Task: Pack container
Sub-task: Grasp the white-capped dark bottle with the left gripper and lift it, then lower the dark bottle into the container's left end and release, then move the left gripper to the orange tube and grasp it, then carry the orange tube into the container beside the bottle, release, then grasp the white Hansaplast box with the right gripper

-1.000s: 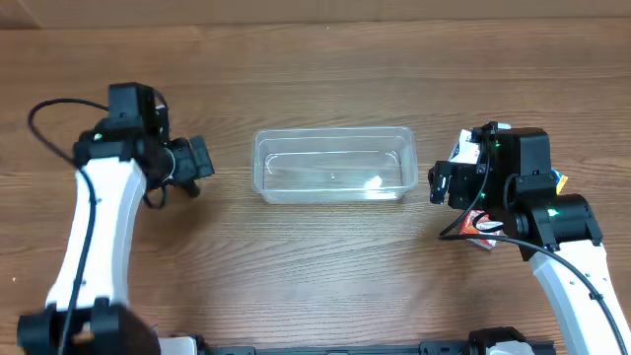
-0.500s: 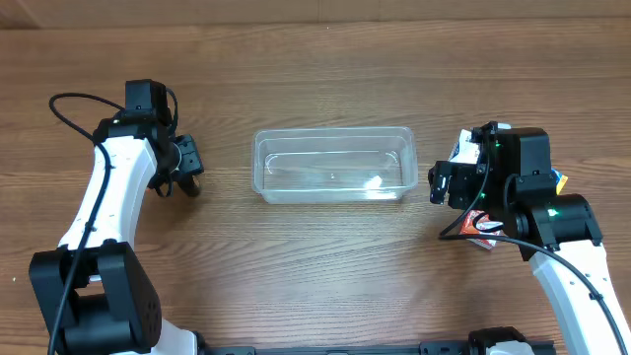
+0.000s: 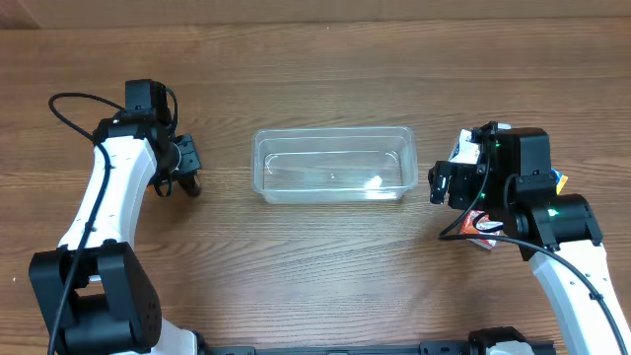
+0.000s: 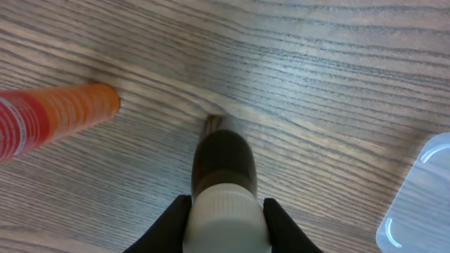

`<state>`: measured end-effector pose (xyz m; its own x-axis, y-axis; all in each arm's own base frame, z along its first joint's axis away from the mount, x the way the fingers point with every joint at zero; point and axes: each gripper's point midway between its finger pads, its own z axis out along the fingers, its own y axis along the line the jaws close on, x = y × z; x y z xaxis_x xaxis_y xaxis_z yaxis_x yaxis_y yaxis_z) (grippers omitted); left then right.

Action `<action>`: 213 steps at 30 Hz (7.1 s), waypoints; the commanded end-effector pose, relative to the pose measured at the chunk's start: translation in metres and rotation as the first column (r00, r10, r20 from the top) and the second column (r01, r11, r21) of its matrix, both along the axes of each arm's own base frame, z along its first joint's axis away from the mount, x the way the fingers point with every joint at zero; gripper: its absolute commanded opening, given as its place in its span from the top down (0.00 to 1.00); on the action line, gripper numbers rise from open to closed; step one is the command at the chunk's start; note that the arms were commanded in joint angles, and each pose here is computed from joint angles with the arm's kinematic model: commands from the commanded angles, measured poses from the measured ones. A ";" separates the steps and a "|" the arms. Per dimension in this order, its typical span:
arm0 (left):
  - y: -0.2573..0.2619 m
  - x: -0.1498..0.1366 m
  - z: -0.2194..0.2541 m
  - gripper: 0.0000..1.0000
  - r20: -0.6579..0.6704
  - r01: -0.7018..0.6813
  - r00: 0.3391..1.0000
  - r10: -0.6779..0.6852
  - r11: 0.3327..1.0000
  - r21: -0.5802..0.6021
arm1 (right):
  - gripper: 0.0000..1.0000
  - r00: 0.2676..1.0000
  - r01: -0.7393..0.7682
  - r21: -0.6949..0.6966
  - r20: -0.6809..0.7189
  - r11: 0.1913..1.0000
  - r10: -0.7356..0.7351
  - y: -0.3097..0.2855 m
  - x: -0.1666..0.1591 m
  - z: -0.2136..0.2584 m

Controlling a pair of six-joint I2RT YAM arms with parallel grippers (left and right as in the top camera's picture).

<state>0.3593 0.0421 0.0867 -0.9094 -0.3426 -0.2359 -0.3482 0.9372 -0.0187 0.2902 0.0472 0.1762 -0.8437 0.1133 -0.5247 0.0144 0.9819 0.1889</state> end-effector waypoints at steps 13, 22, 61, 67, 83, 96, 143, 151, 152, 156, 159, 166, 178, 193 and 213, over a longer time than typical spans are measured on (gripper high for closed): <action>-0.153 0.042 0.174 0.94 0.333 0.335 0.886 -0.322 0.942 0.020 | 0.00 0.999 -0.004 0.003 0.048 1.000 0.003 0.002 0.006 0.016; -0.196 0.031 0.090 0.96 0.078 0.378 0.923 -0.376 0.926 -0.007 | 0.00 0.999 -0.003 0.003 0.047 1.000 0.003 0.002 0.006 0.016; -0.053 0.011 0.185 0.00 0.198 0.035 0.979 -0.045 0.998 0.056 | 0.00 0.999 -0.006 0.001 0.045 1.000 0.006 0.002 0.006 0.016; 0.057 -0.020 0.154 0.00 0.079 -0.280 0.957 0.280 0.960 -0.018 | 0.00 0.999 -0.006 0.001 0.044 1.000 0.006 0.002 0.006 0.016; 0.093 -0.005 -0.005 0.16 -0.214 -0.319 0.926 0.310 0.948 -0.009 | 0.00 0.999 -0.006 0.000 0.039 1.000 0.006 0.002 0.005 0.014; 0.095 0.000 0.003 0.80 -0.177 -0.293 0.941 0.288 0.956 -0.001 | 0.00 1.000 -0.006 -0.006 -0.015 1.000 0.006 0.002 0.009 -0.001; -0.181 -0.022 0.011 0.68 -0.261 0.311 0.917 -0.301 0.950 -0.002 | 0.00 1.000 -0.006 -0.006 -0.016 1.000 0.006 0.002 0.009 -0.001; -0.180 -0.026 0.011 0.56 -0.277 0.311 0.913 -0.299 0.950 -0.001 | 0.00 1.000 -0.006 -0.006 -0.019 1.000 0.006 0.002 0.008 -0.002; -0.180 -0.026 0.011 0.56 -0.277 0.311 0.913 -0.299 0.950 -0.001 | 0.00 1.000 -0.006 -0.006 -0.019 1.000 0.006 0.002 0.008 -0.002; -0.179 -0.023 0.018 0.44 -0.259 0.313 0.917 -0.302 0.950 0.001 | 0.00 1.000 -0.006 -0.006 -0.019 1.000 0.006 0.002 0.008 -0.002; -0.174 -0.015 0.038 0.38 -0.214 0.315 0.927 -0.309 0.949 -0.003 | 0.00 1.000 -0.006 -0.006 -0.019 1.000 0.006 0.002 0.008 -0.002; -0.173 0.010 0.125 0.00 0.045 0.357 0.933 -0.356 0.934 -0.004 | 0.00 1.000 -0.006 -0.007 -0.026 1.000 0.006 0.002 0.007 -0.003; -0.079 -0.015 0.217 0.00 0.262 0.134 0.957 -0.125 0.991 -0.015 | 0.00 0.932 0.361 -0.004 -0.027 0.933 -0.361 -0.079 0.085 0.072; -0.083 -0.015 0.214 0.00 0.251 0.145 0.959 -0.131 0.989 -0.038 | 0.00 0.757 0.365 -0.150 -0.527 0.919 -0.387 -0.090 0.109 -0.134; -0.083 -0.016 0.214 0.00 0.250 0.145 0.959 -0.131 0.989 -0.038 | 0.27 0.740 0.353 -0.159 -0.555 0.922 -0.379 -0.088 0.095 -0.163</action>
<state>0.3420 -0.0403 0.2994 -0.8638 -0.2435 -0.4411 -0.2045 0.9696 -0.1346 0.3855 -0.0417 0.0140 -0.8839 0.4672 0.0224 0.4671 0.8841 -0.0114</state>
